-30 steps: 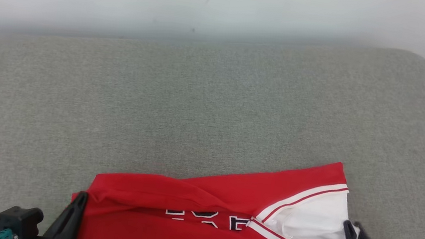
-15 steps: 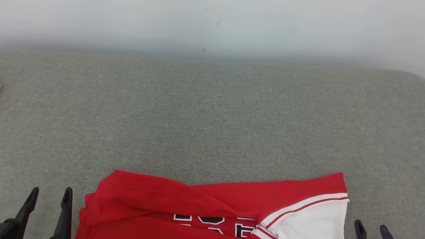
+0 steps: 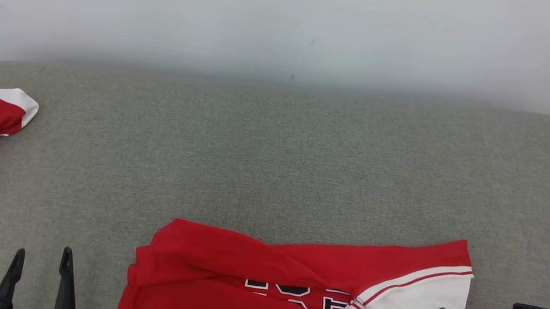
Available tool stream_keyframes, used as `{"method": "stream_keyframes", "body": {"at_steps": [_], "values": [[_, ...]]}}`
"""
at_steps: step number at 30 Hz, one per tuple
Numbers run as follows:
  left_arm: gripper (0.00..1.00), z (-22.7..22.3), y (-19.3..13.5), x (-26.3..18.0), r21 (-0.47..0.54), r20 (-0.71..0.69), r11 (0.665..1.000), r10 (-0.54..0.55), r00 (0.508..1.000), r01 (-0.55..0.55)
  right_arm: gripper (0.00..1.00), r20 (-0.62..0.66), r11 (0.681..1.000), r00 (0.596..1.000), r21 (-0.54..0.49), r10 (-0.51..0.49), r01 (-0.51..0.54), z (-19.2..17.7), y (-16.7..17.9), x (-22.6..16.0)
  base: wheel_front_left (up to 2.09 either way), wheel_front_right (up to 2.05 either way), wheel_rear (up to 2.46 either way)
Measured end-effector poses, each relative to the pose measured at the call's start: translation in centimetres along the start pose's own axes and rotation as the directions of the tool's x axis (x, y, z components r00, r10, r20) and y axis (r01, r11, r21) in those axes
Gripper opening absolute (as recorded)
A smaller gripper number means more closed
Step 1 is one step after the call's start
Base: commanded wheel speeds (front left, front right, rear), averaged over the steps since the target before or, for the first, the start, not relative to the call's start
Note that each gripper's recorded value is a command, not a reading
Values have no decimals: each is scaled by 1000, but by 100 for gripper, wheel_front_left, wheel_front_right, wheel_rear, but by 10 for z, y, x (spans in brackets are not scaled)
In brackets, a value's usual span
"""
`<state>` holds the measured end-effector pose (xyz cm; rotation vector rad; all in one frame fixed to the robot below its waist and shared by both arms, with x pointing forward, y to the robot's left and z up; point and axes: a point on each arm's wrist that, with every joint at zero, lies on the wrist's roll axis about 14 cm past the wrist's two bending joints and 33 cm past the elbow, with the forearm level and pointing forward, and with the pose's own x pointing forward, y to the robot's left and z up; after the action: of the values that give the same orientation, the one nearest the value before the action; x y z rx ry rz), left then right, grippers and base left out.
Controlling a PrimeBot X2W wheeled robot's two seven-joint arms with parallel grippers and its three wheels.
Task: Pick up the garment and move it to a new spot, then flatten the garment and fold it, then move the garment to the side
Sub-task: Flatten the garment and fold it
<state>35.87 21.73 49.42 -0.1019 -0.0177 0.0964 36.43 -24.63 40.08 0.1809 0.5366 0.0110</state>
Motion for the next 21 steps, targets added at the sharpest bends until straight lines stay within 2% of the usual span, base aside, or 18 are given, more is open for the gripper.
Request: {"method": "stream_keyframes", "body": {"at_steps": [9,11,12,17,21], "values": [[100,-3,3,-10,47,-1,999,0,1000,0,100,-81,999,997,-37,0,-3,-17,4,9,0,0,0],[100,-5,2,-12,43,-4,999,0,1000,0,25,-91,999,996,-40,4,-8,-19,5,10,0,0,0],[100,-5,2,-12,39,-5,999,-2,1000,2,0,-90,999,996,-42,5,-9,-19,6,11,0,0,0],[100,-7,0,-13,42,-9,999,-6,1000,6,0,-82,999,997,-41,13,-17,-16,9,13,0,0,0],[100,-7,2,-14,47,-6,999,-2,1000,2,0,-45,998,999,-64,-15,12,-3,-6,11,0,0,0]]}}
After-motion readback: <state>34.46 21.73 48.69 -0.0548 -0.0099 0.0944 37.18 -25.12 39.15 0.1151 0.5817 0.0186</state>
